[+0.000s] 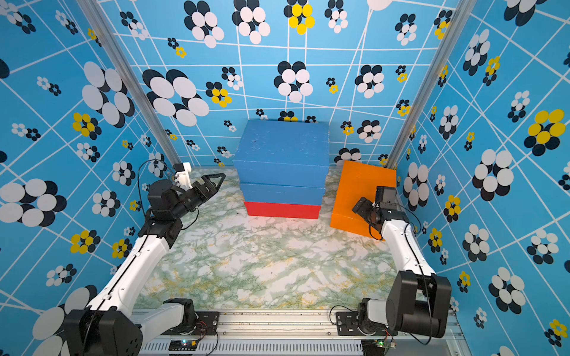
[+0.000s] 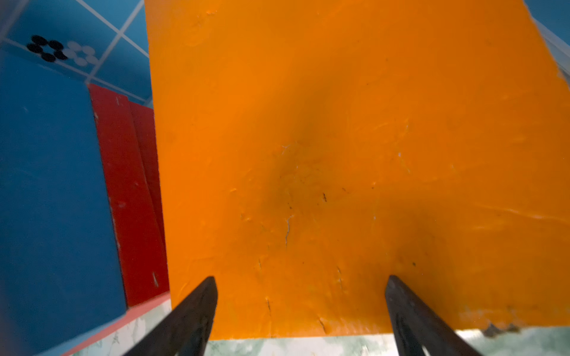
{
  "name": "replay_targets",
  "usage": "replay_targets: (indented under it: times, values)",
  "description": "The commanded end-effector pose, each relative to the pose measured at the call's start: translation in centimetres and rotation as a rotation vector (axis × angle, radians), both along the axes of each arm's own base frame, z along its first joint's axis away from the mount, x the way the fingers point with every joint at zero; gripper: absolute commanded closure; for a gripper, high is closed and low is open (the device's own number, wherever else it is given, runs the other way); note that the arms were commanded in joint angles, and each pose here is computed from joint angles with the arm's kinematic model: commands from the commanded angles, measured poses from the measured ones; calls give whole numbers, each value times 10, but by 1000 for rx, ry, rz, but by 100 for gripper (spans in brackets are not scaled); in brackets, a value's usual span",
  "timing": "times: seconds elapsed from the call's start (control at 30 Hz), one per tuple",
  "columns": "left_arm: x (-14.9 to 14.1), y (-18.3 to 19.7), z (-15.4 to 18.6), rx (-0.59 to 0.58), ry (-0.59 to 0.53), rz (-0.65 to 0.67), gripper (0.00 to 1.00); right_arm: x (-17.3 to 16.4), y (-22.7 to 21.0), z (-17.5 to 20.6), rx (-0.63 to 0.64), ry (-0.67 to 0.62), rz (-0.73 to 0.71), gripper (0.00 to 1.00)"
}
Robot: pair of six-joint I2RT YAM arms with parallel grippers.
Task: Stack the shoeboxes
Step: Move the shoebox to the center of the board.
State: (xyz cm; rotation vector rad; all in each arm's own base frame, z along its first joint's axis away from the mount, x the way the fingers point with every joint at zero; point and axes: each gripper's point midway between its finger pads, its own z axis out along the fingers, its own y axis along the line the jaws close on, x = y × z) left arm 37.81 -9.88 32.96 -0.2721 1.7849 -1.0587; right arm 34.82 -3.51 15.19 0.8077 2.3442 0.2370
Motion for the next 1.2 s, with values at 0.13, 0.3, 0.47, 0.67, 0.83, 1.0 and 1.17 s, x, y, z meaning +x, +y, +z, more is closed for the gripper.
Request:
replay_targets:
  times: [0.13, 0.3, 0.47, 0.67, 0.83, 1.0, 1.17]
  values:
    - [-6, 3, 6, -10, -35, 8, 0, -78, 2, -1, -48, 105, -110, 11]
    - [-6, 1, 7, -20, -35, 0, 1, -71, 6, 34, -79, 48, -51, 8]
    - [-9, -1, 10, -25, -41, -4, 1, -32, 7, 49, -111, 62, 20, 6]
    - [-21, 2, 11, -1, -46, 9, 0, -3, 11, 19, -88, 124, 46, 7]
    - [-23, 3, 11, 18, -42, 12, 0, -13, 11, -9, -82, 169, 40, 7]
    - [-19, 2, 13, 8, -44, 9, 1, -31, 15, -23, -69, 194, 48, 8]
    - [-17, 2, 15, 2, -49, 7, 0, -55, 22, -30, -65, 226, 60, 8]
